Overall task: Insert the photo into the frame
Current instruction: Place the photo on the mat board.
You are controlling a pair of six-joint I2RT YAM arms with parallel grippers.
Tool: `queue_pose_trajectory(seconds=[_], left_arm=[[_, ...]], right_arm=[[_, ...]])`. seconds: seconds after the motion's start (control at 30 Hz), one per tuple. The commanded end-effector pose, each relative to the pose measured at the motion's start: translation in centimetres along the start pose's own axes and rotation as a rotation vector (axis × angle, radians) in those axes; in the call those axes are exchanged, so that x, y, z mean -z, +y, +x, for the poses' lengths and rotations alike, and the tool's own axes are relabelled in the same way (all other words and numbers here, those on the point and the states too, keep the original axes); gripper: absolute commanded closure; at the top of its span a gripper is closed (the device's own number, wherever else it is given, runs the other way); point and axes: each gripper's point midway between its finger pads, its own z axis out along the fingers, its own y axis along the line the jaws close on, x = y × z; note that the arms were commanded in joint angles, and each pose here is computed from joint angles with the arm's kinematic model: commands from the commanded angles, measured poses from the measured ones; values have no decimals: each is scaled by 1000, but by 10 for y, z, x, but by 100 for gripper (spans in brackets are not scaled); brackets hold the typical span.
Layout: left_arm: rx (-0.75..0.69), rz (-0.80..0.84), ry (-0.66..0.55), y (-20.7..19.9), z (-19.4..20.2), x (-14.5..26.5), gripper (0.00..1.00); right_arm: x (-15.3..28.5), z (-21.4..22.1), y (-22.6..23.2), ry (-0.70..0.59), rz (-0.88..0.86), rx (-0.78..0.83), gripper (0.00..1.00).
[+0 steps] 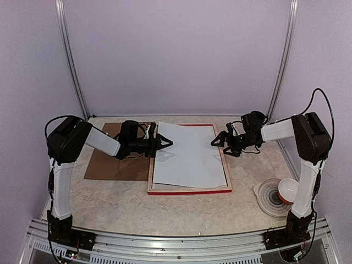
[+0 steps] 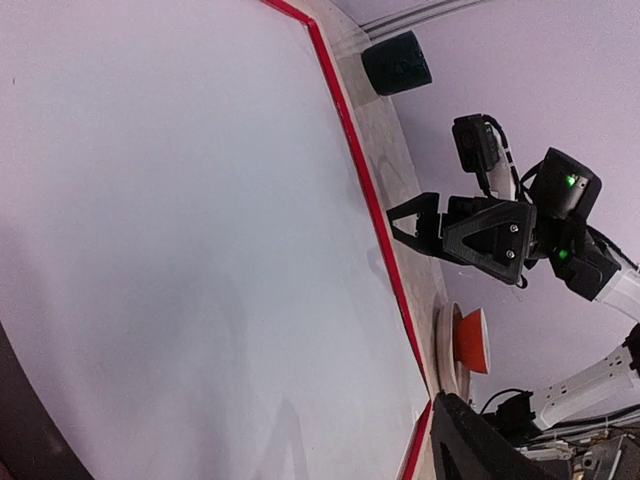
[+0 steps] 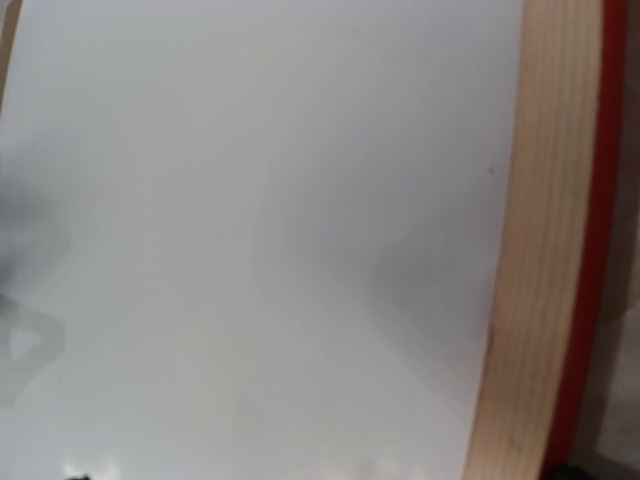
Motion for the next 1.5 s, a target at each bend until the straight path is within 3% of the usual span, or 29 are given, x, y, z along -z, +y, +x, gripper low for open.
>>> queue_pose_trajectory(seconds=[0.0, 0.03, 0.07, 0.33, 0.93, 1.23, 1.47], left_arm=[[-65, -33, -50, -18, -20, 14, 10], [-70, -40, -54, -18, -22, 15, 2], [-76, -49, -61, -20, -24, 17, 1], [-130, -98, -106, -45, -43, 33, 1], [-199, -342, -220, -54, -63, 79, 1], [-210, -541, -295, -25, -72, 126, 1], [-150, -623, -413, -4, -80, 180, 1]], right_arm=[[13, -15, 20, -36, -33, 43, 1], [14, -15, 19, -39, -24, 47, 1], [16, -16, 18, -44, -14, 51, 1], [29, -23, 18, -78, 53, 81, 1], [62, -41, 42, -158, 99, 159, 1], [45, -29, 63, -100, 83, 211, 1], [18, -8, 61, -27, 206, 240, 1]])
